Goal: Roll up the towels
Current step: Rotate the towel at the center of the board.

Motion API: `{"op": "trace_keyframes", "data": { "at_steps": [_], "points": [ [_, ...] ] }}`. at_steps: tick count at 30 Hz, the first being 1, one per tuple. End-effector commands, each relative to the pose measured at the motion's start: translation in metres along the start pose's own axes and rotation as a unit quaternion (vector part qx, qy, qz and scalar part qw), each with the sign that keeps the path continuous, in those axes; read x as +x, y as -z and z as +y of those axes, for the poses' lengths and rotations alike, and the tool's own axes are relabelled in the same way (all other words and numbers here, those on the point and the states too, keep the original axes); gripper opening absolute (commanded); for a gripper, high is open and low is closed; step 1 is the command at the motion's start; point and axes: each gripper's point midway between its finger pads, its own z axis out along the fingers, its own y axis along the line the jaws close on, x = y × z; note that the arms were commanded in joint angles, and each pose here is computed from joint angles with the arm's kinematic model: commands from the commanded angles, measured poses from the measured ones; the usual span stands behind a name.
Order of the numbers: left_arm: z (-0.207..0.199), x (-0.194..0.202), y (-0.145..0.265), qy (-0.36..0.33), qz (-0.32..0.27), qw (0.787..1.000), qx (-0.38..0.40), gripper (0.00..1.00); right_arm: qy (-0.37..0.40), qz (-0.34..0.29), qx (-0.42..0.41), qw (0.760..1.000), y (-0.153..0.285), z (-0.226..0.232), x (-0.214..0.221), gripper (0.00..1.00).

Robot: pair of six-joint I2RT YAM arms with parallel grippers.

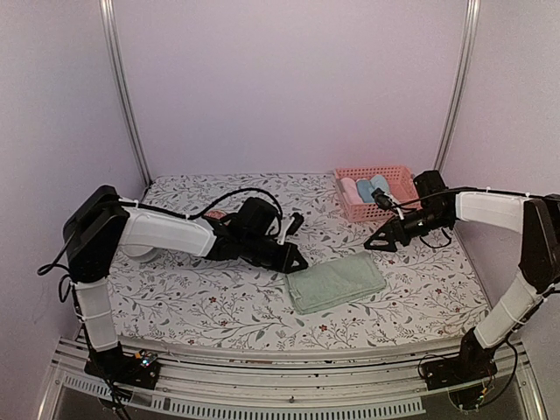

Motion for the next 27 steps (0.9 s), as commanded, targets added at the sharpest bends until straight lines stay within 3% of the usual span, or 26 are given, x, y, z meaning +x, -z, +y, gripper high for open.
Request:
{"op": "trace_keyframes", "data": {
  "at_steps": [1, 11, 17, 22, 27],
  "points": [
    [0.008, 0.026, -0.018, 0.014, 0.048, 0.999, 0.014, 0.1, 0.054, -0.032, -0.012, 0.998, 0.002, 0.005, -0.015, 0.91],
    [0.068, 0.066, -0.016, 0.05, 0.103, 0.989, -0.091, 0.1, 0.035, 0.009, 0.016, 0.999, -0.016, -0.02, 0.006, 0.84],
    [0.096, 0.035, 0.006, 0.051, 0.067, 0.987, -0.134, 0.11, 0.031, 0.073, 0.067, 0.995, -0.037, -0.042, 0.028, 0.73],
    [0.049, -0.005, 0.021, -0.012, 0.023, 0.996, -0.081, 0.13, 0.036, 0.092, 0.06, 0.993, -0.048, -0.038, 0.035, 0.64],
    [0.006, 0.017, 0.006, -0.046, 0.057, 0.997, -0.03, 0.13, 0.041, 0.097, 0.043, 0.994, -0.055, -0.031, 0.035, 0.55]
  ]
}}
